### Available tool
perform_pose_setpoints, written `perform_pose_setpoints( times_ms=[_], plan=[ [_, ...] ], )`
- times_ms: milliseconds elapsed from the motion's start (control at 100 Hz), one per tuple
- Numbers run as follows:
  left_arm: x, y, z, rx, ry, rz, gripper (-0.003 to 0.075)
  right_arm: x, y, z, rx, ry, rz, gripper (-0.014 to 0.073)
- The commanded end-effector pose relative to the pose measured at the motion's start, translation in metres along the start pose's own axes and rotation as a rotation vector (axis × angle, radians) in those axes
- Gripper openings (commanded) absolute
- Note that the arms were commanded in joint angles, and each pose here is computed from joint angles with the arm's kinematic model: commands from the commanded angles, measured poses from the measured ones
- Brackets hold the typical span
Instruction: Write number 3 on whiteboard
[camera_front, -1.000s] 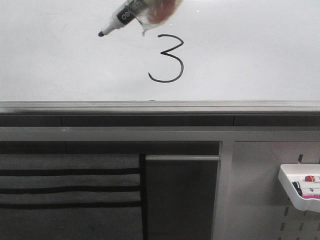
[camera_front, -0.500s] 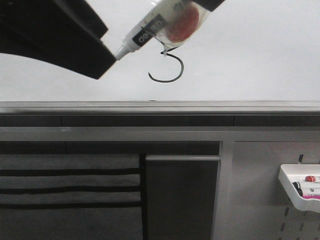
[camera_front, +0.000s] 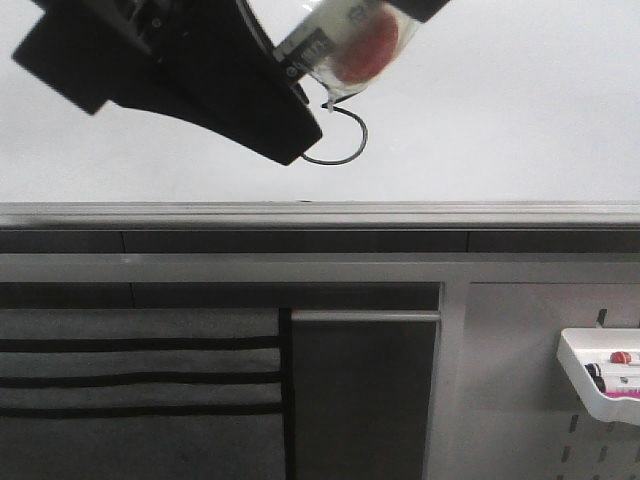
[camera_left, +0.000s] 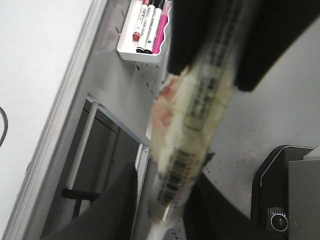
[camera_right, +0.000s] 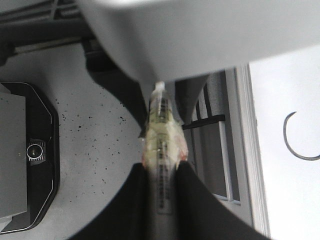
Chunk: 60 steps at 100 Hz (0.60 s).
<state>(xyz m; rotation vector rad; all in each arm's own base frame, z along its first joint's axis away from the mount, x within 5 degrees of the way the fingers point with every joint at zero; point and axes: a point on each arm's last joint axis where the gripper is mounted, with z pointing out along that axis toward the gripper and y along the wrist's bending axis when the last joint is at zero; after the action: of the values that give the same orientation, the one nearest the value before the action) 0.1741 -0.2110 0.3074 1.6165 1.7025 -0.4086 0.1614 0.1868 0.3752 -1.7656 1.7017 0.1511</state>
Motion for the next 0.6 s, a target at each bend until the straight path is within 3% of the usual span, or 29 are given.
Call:
perform_pose_setpoints(
  times_ms=[0, 170, 260, 480, 590],
  plan=[
    [-0.015, 0.004, -0.012, -0.053, -0.086, -0.012, 0.009, -0.007, -0.004, -0.014, 0.064, -0.069, -0.016, -0.0029],
    [-0.015, 0.004, -0.012, -0.053, -0.086, -0.012, -0.001, -0.007, -0.004, -0.014, 0.064, -0.069, -0.016, -0.0029],
    [-0.015, 0.004, -0.012, -0.053, -0.086, -0.012, -0.0018, -0.007, -0.004, -0.014, 0.061, -0.066, -0.016, -0.0011],
    [-0.014, 0.005, -0.013, -0.057, -0.08, -0.008, -0.0018, 0.001, -0.008, -0.014, 0.085, 0.006, 0.042, 0.0269],
    [-0.008, 0.015, -0.015, -0.086, -0.068, -0.043, -0.0018, 0.018, -0.019, -0.023, 0.166, 0.11, 0.173, 0.0311]
  ],
)
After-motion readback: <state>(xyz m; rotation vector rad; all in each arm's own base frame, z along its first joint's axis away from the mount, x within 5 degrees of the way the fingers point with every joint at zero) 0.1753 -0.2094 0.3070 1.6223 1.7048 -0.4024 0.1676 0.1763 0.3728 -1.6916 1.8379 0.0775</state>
